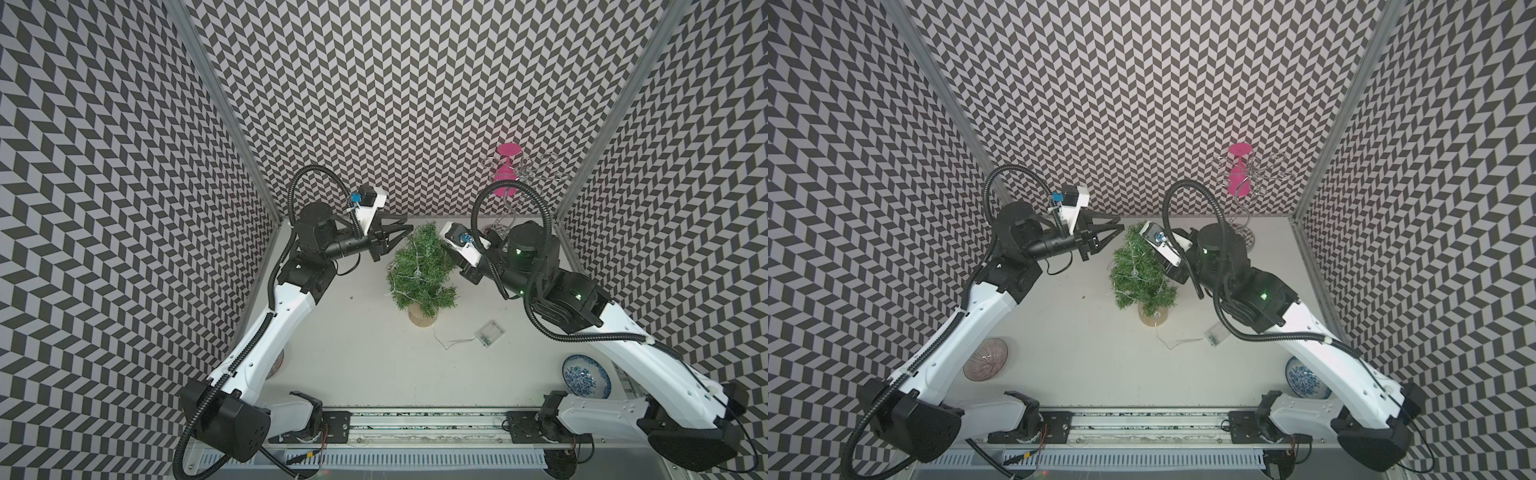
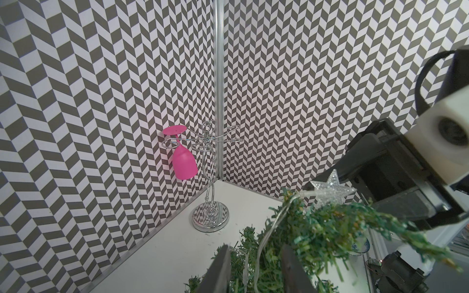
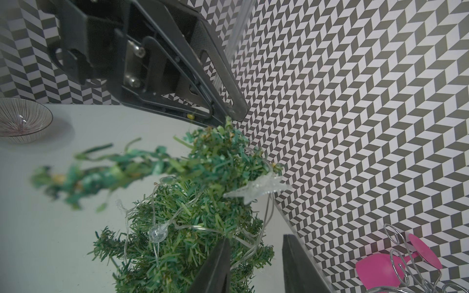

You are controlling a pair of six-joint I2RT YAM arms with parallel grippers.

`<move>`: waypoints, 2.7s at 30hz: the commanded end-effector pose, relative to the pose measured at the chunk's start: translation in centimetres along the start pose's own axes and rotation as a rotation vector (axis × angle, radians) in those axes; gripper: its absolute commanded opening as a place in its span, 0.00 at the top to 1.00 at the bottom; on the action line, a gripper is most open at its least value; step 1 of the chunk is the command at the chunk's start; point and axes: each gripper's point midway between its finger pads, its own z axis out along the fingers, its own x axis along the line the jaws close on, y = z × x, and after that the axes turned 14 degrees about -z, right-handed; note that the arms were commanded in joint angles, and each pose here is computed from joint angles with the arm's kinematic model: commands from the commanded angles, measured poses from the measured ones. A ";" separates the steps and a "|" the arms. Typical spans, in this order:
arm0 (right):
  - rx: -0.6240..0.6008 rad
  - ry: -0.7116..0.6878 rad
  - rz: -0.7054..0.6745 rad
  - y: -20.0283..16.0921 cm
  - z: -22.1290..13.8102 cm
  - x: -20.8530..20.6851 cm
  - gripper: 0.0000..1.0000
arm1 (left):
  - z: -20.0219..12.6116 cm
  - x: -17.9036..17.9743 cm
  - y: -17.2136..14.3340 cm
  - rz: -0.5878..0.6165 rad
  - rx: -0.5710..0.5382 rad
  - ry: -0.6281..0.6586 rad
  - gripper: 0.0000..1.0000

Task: Wrap string light around the christmas tree
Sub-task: Wrap the light string around the Christmas tree, then reset both arms

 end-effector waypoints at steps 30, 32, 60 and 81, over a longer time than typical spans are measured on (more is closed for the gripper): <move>0.033 -0.444 0.474 -16.9 -2.4 -11.3 0.01 | -14.0 16.0 -2.2 -0.118 -0.305 0.643 0.00; 0.062 -0.499 0.555 -20.4 -2.4 -10.5 0.01 | -16.4 18.1 -4.4 -0.130 -0.345 0.781 0.00; 0.161 -0.945 0.641 -36.9 -7.9 1.5 0.01 | -24.3 19.2 -19.4 0.081 -0.448 1.194 0.01; 0.197 -0.794 0.643 -39.2 -3.4 2.0 0.01 | -20.7 23.9 -22.4 0.042 -0.261 1.109 0.01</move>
